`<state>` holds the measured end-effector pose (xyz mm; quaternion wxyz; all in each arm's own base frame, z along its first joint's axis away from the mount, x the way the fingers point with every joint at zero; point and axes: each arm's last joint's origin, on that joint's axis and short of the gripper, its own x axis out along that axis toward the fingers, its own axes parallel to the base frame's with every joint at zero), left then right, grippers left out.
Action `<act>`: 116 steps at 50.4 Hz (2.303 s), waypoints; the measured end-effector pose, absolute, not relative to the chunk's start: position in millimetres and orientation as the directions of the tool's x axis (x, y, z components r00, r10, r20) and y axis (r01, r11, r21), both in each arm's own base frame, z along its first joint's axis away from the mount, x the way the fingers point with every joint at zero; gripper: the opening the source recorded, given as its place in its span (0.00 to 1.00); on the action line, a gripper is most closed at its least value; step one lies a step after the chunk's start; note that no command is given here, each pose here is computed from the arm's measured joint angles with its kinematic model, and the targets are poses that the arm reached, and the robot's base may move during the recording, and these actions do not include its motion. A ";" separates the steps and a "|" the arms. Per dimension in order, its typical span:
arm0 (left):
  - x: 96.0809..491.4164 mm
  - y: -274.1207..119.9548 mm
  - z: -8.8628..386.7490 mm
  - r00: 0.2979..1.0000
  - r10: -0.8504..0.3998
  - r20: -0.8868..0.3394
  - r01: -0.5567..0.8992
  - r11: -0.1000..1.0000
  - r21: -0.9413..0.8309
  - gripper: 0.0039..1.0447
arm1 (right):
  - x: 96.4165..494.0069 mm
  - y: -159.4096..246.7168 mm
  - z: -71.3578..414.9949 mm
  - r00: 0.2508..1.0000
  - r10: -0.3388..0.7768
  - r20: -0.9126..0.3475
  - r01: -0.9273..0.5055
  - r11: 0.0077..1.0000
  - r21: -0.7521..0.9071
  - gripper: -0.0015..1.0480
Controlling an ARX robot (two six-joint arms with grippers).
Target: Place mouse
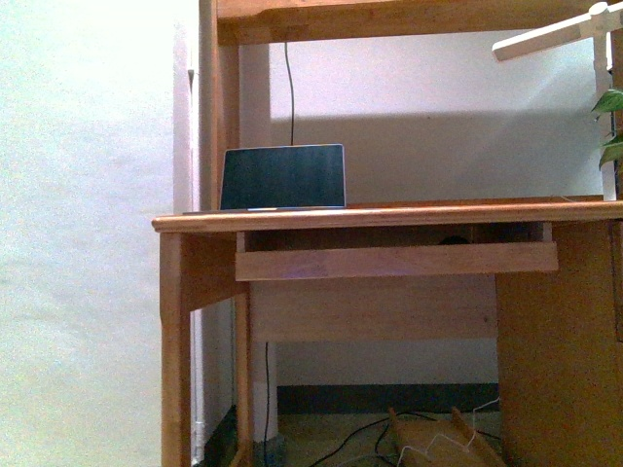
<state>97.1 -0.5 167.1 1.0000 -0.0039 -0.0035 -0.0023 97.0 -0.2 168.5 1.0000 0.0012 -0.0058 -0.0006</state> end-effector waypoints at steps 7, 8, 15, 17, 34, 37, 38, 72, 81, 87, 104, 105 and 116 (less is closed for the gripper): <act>97.1 -0.5 167.1 1.000 -0.005 0.007 0.005 1.000 -0.007 0.93 | 97.0 -0.2 168.5 1.000 -0.001 0.012 0.001 1.000 0.002 0.93; 97.1 -0.5 167.1 1.000 -0.005 0.007 0.005 1.000 -0.008 0.93 | 97.0 -0.2 168.5 1.000 -0.001 0.012 0.001 1.000 0.002 0.93; 97.1 -0.5 167.1 1.000 -0.005 0.007 0.005 1.000 -0.007 0.93 | 97.0 -0.3 168.5 1.000 -0.002 0.012 0.001 1.000 0.002 0.93; 97.1 -0.5 167.1 1.000 -0.005 0.007 0.005 1.000 -0.008 0.93 | 97.0 -0.2 168.5 1.000 -0.001 0.012 0.001 1.000 0.002 0.93; 97.1 -0.5 167.1 1.000 -0.005 0.007 0.005 1.000 -0.008 0.93 | 97.0 -0.3 168.5 1.000 -0.002 0.012 0.001 1.000 0.002 0.93; 97.1 -0.5 167.1 1.000 -0.005 0.007 0.005 1.000 -0.008 0.93 | 97.0 -0.2 168.5 1.000 -0.001 0.012 0.001 1.000 0.002 0.93; 97.1 -0.5 167.1 1.000 -0.005 0.007 0.005 1.000 -0.007 0.93 | 97.0 -0.2 168.5 1.000 -0.001 0.012 0.001 1.000 0.002 0.93; 97.1 -0.5 167.1 1.000 -0.005 0.007 0.005 1.000 -0.008 0.93 | 97.0 -0.3 168.5 1.000 -0.002 0.012 0.001 1.000 0.002 0.93; 97.1 -0.5 167.1 1.000 -0.005 0.007 0.005 1.000 -0.007 0.93 | 97.0 -0.2 168.5 1.000 -0.002 0.012 0.001 1.000 0.002 0.93; 97.1 -0.5 167.1 1.000 -0.005 0.007 0.005 1.000 -0.008 0.93 | 97.0 -0.2 168.5 1.000 -0.002 0.012 0.001 1.000 0.002 0.93; 97.1 -0.5 167.1 1.000 -0.005 0.007 0.005 1.000 -0.008 0.93 | 97.0 -0.2 168.5 1.000 -0.001 0.012 0.001 1.000 0.002 0.93; 97.1 -0.5 167.1 1.000 -0.005 0.007 0.005 1.000 -0.008 0.93 | 97.0 -0.2 168.5 1.000 -0.001 0.012 0.001 1.000 0.002 0.93; 97.1 -0.5 167.1 1.000 -0.005 0.007 0.005 1.000 -0.008 0.93 | 97.0 -0.2 168.5 1.000 0.000 0.012 0.000 1.000 0.002 0.93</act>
